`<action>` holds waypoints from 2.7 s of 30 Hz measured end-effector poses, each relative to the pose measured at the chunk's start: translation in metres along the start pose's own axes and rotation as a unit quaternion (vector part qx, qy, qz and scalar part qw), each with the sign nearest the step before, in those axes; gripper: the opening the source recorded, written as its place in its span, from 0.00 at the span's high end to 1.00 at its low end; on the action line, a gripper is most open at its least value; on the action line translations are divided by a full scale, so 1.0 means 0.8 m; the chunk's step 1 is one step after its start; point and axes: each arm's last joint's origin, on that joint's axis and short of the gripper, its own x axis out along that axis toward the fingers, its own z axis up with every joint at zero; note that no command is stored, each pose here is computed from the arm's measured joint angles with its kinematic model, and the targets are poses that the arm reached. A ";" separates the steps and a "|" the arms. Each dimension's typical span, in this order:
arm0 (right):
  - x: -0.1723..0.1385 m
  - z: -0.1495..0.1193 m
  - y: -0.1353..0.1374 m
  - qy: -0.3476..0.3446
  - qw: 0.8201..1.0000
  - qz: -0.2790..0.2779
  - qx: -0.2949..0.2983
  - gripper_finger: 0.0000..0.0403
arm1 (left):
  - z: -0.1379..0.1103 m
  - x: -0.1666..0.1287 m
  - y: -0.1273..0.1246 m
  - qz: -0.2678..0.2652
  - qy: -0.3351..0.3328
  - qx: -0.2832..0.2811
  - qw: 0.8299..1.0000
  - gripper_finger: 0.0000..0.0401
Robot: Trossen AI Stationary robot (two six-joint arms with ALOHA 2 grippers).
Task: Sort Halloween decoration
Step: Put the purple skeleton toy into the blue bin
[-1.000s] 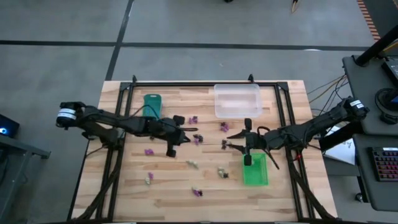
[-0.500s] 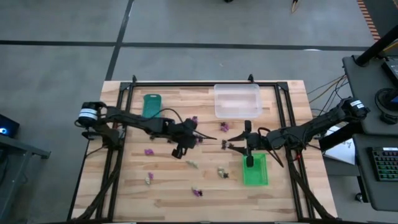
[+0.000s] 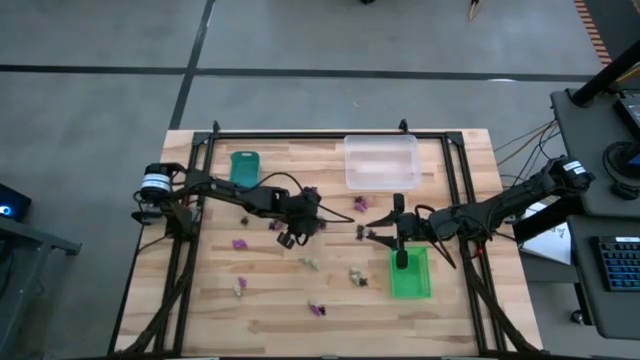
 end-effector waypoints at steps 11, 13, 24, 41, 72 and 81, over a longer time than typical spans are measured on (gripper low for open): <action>0.000 0.000 0.000 0.000 1.000 -0.002 0.004 0.67 | -0.005 0.008 0.010 -0.006 -0.022 0.009 1.000 0.71; 0.000 0.000 0.000 0.000 1.000 -0.002 0.004 0.67 | -0.006 0.008 0.012 -0.004 -0.023 0.007 1.000 0.71; 0.000 0.000 0.000 0.000 1.000 -0.002 0.006 0.67 | -0.008 0.010 0.014 -0.022 -0.039 0.007 0.999 0.73; 0.000 -0.001 0.000 0.002 1.000 -0.002 0.007 0.67 | -0.015 0.026 0.013 -0.030 -0.025 0.002 0.999 0.82; 0.000 0.000 0.000 0.000 1.000 -0.002 0.008 0.67 | -0.017 -0.103 0.034 -0.002 -0.083 -0.102 0.991 1.00; 0.000 0.000 0.000 0.000 1.000 -0.002 0.011 0.67 | -0.061 -0.165 0.053 0.046 -0.064 -0.226 0.971 1.00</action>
